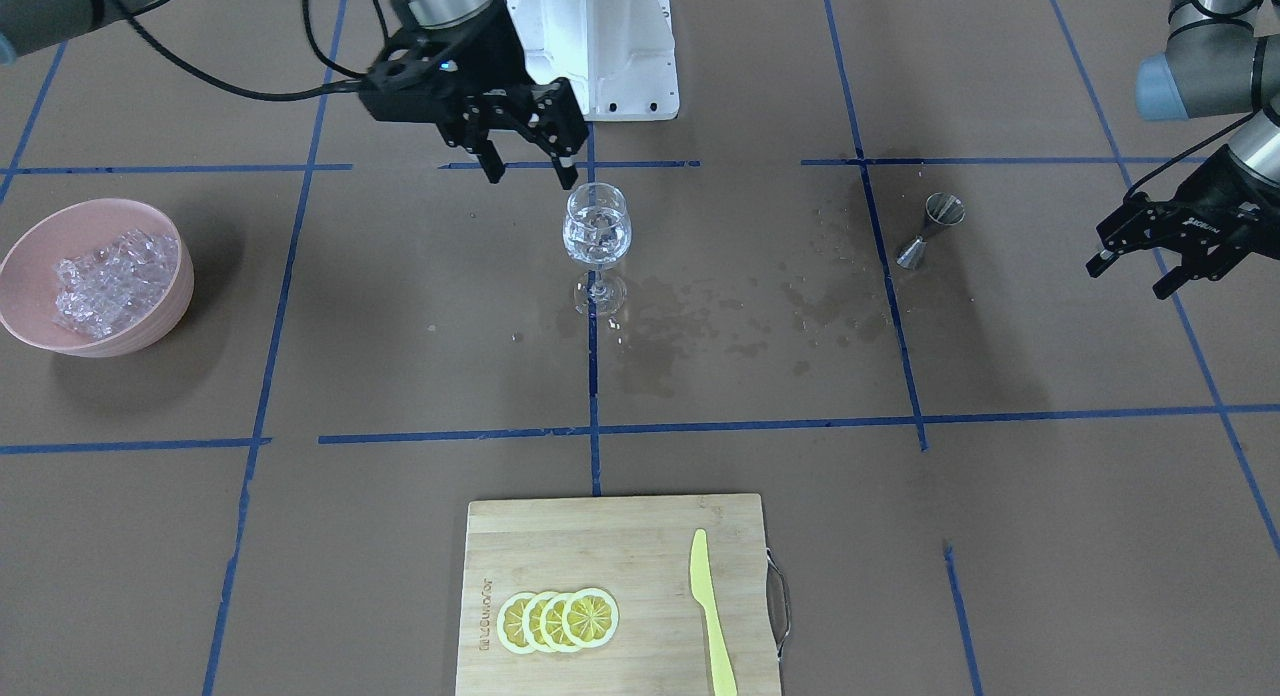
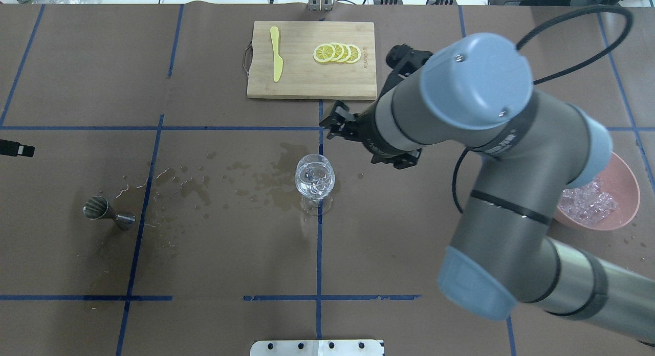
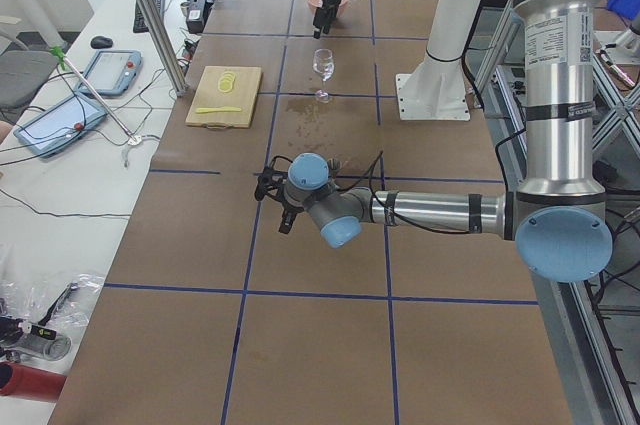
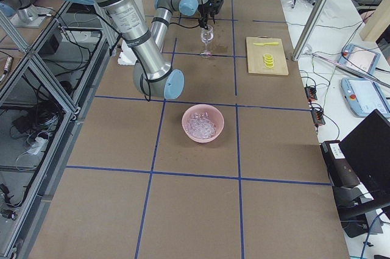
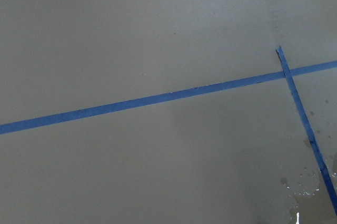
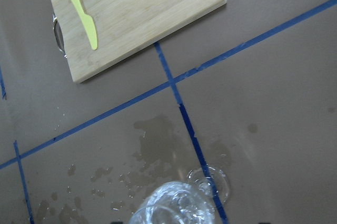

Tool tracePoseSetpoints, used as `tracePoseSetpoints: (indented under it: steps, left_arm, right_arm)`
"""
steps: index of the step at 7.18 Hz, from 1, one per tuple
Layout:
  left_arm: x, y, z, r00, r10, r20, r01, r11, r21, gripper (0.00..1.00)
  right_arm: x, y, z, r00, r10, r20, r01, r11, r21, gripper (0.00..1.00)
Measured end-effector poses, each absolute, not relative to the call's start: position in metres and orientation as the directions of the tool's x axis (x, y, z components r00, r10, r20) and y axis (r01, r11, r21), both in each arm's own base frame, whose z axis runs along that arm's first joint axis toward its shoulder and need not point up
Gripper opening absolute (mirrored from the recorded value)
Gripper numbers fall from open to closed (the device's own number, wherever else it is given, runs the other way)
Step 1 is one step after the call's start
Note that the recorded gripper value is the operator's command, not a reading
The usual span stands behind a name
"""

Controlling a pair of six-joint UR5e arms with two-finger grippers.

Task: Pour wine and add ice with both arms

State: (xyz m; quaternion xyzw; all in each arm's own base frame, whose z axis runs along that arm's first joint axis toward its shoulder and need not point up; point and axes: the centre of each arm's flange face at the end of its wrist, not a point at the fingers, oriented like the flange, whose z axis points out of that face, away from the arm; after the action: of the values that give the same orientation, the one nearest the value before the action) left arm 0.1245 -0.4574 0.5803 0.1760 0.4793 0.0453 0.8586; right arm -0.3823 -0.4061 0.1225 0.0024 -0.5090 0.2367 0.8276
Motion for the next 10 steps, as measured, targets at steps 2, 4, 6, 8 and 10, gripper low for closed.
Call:
tracePoseSetpoints:
  steps: [2, 4, 6, 8, 10]
  left_arm:
    - [0.099, -0.465, 0.588, 0.57, 0.302, -0.764, 0.072, 0.908, 0.413, 1.0]
    - [0.057, -0.476, 0.602, 0.631, 0.354, -0.69, 0.021, 0.882, 0.471, 1.0]
    - [0.017, -0.483, 0.612, 0.676, 0.369, -0.638, -0.016, 0.873, 0.487, 1.0]
    - [-0.008, -0.488, 0.608, 0.701, 0.326, -0.634, -0.017, 0.897, 0.442, 1.0]
    - [-0.027, -0.49, 0.592, 0.703, 0.274, -0.657, -0.016, 0.929, 0.37, 1.0]
  right_arm:
    - [-0.301, -0.439, 0.183, 0.432, 0.358, 0.828, -0.358, 0.91, -0.207, 1.0]
    - [-0.219, -0.467, 0.261, 0.546, 0.229, 0.806, -0.285, 0.955, -0.079, 1.0]
    - [-0.135, -0.493, 0.34, 0.622, 0.106, 0.776, -0.189, 0.982, 0.017, 1.0]
    - [-0.062, -0.519, 0.418, 0.682, -0.004, 0.731, -0.103, 0.99, 0.101, 1.0]
    - [0.002, -0.534, 0.495, 0.719, -0.092, 0.689, -0.019, 0.988, 0.151, 1.0]
